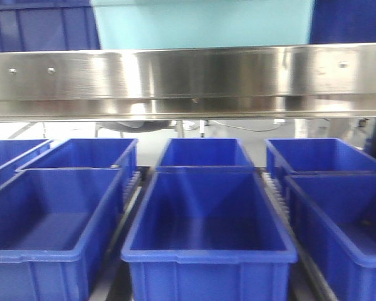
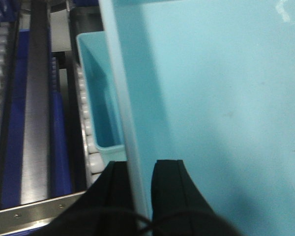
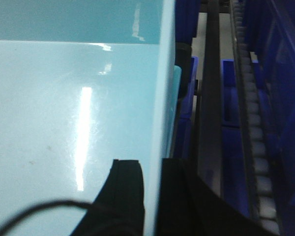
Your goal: Move two blue bins to right shelf middle
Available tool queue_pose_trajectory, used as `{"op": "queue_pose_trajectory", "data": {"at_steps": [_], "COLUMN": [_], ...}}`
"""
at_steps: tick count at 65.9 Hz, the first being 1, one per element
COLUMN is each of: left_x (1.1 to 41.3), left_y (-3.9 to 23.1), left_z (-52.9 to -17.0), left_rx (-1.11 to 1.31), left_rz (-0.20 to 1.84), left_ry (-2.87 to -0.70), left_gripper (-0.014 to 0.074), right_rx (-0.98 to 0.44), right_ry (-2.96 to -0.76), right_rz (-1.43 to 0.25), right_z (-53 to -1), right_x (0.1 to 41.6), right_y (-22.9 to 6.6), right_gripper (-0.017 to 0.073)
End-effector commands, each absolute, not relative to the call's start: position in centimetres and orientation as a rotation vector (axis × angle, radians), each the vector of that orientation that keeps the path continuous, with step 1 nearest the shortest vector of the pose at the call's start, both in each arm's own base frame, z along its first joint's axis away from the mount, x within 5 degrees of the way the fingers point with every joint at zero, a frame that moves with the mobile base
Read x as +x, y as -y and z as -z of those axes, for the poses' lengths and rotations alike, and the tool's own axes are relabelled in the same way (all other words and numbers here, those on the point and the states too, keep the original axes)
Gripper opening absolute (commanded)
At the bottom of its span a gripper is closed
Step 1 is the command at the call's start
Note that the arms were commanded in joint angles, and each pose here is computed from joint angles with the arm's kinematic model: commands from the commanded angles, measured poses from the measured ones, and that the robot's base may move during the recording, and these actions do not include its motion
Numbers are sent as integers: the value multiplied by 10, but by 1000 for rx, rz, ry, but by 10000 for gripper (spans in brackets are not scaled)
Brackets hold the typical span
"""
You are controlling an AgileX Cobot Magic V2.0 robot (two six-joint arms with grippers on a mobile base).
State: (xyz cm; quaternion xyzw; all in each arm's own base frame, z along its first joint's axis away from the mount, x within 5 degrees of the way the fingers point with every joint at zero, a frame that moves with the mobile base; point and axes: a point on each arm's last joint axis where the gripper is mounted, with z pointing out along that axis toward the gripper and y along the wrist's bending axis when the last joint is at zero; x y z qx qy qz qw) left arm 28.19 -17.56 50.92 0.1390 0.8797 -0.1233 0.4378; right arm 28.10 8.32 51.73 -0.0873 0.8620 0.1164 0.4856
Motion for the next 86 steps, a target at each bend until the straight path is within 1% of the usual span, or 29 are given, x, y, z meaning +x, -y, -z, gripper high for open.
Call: {"op": "queue_pose_trajectory", "data": {"at_steps": [1, 86], "left_x": [276, 276], "left_y": [180, 180], "left_z": [-518, -518], "left_rx": [370, 370], "left_rz": [373, 373], "left_ry": [-2131, -2131], "left_gripper": [-111, -111], "right_rx": [-216, -215], "right_ry": [-2010, -2008], "right_rz": [-333, -333], "right_z": [-530, -530], "right_x": [277, 277], "right_y": [-85, -85], "right_gripper": [-153, -153]}}
